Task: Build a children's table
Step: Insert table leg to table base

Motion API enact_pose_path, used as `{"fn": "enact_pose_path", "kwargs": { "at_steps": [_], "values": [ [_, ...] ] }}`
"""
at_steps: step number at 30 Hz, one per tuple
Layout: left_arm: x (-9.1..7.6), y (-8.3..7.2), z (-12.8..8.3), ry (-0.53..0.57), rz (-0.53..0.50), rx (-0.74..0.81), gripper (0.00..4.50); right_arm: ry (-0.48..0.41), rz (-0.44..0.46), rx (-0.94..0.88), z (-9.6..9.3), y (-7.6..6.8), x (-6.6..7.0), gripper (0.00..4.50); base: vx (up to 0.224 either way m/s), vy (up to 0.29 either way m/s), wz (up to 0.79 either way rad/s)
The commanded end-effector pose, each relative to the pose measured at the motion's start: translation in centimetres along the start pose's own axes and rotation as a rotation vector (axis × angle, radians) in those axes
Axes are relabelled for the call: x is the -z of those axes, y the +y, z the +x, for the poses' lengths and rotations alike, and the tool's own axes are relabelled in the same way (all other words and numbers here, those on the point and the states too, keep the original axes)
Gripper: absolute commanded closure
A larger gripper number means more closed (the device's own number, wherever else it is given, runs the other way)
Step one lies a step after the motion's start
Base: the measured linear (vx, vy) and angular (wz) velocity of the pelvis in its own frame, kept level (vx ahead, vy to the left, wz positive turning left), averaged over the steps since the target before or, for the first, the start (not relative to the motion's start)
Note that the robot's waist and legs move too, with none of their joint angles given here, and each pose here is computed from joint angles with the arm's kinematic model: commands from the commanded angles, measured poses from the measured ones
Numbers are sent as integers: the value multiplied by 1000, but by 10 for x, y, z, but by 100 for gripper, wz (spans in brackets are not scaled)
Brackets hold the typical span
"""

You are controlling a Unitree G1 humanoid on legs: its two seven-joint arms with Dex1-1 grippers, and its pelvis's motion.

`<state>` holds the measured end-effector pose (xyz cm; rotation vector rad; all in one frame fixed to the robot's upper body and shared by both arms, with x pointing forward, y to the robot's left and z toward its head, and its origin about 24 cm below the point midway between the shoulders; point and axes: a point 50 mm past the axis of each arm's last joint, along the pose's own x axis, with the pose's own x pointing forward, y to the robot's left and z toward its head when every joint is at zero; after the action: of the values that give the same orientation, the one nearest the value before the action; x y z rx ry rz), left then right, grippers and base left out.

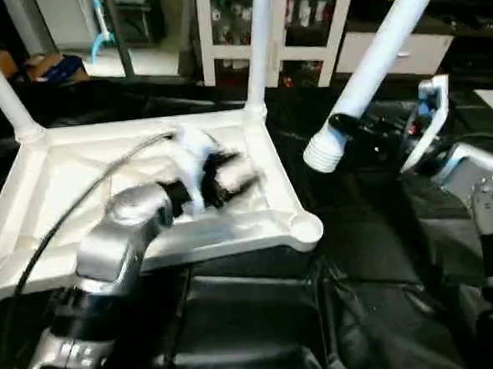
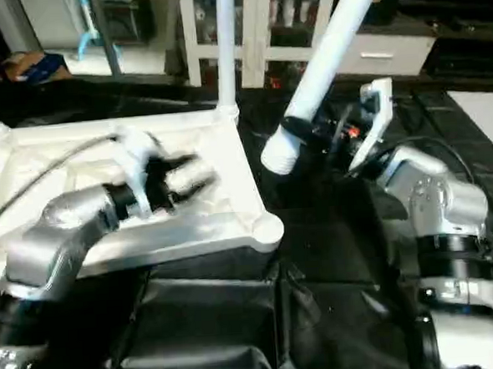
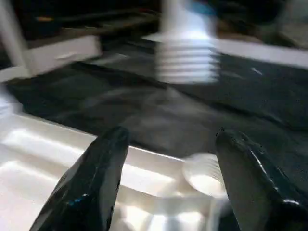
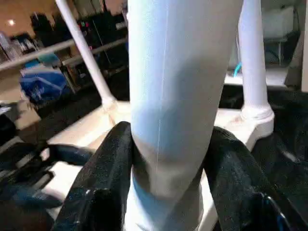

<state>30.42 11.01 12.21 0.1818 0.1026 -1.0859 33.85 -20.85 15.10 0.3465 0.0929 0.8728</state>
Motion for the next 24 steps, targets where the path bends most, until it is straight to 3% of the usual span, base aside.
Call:
{"fn": "enact_pose_path", "kwargs": {
  "at_steps": [1,4,11,18,24],
  "values": [
    [5,-10,3,47,70,101,130,12,-44,3,2,0,-4,268,0,0,0],
    [21,-9,3,129,115,121,130,37,-107,18,6,3,3,268,0,0,0],
    [42,-5,-4,258,184,161,130,75,-118,-44,9,15,22,268,0,0,0],
    [52,-3,-8,304,211,218,130,107,-133,-70,4,22,34,268,0,0,0],
    [55,-5,3,315,246,241,187,120,-156,-56,0,25,39,268,0,0,0]
  ]
}}
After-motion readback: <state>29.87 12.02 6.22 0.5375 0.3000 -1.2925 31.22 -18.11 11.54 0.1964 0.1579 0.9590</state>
